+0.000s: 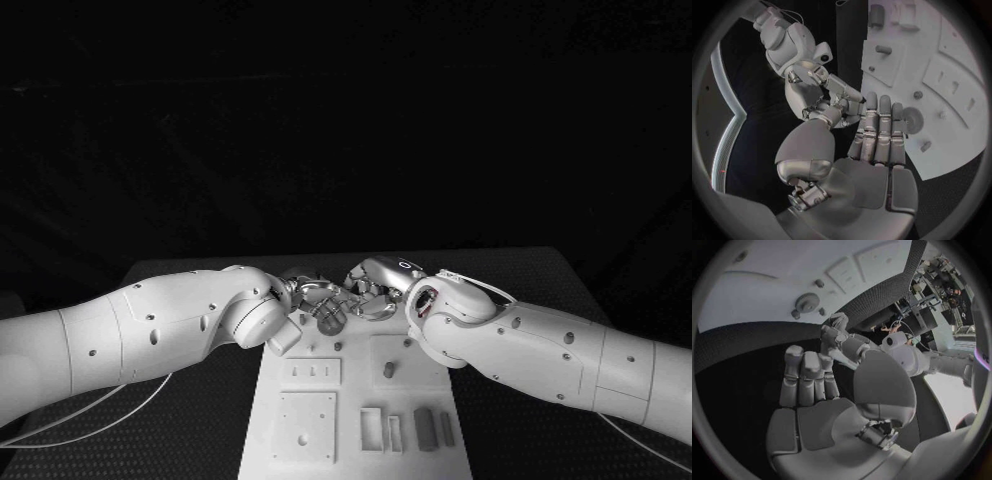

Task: Assemble the parts on the task board

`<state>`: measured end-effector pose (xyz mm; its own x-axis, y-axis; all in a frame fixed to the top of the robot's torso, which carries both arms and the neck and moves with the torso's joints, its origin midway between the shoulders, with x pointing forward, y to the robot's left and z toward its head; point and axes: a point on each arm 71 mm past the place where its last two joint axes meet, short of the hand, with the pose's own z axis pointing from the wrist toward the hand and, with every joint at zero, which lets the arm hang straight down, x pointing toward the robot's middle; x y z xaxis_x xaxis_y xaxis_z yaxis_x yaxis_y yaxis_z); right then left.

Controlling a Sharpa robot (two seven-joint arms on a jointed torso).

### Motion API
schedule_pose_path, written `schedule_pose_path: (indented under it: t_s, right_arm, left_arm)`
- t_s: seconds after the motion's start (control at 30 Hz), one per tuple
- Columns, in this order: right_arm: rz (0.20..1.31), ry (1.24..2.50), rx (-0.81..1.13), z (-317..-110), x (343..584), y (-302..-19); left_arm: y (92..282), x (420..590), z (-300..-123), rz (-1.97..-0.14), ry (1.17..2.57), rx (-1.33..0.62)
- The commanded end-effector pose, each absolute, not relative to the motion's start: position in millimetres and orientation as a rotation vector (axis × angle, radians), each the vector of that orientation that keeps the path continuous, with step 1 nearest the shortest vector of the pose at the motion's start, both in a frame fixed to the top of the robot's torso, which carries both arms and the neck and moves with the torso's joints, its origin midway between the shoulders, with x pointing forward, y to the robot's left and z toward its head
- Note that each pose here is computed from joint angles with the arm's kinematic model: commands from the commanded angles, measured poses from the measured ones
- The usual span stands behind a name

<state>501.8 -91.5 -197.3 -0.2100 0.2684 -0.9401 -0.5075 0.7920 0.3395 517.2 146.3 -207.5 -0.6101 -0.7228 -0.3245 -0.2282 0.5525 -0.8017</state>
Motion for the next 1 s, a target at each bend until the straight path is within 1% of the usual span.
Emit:
schedule_pose_path:
  t_s: [0.03, 1.0]
  right_arm:
    - [0.694, 1.637, -0.205, -199.8, 502.2, -93.1]
    - [0.697, 1.64, -0.197, -200.5, 503.0, -95.3]
  left_arm:
    - [142.5, 516.9, -204.7, -1.016, 2.13, -0.747]
    - [145.7, 516.4, -206.0, -1.016, 2.14, -0.752]
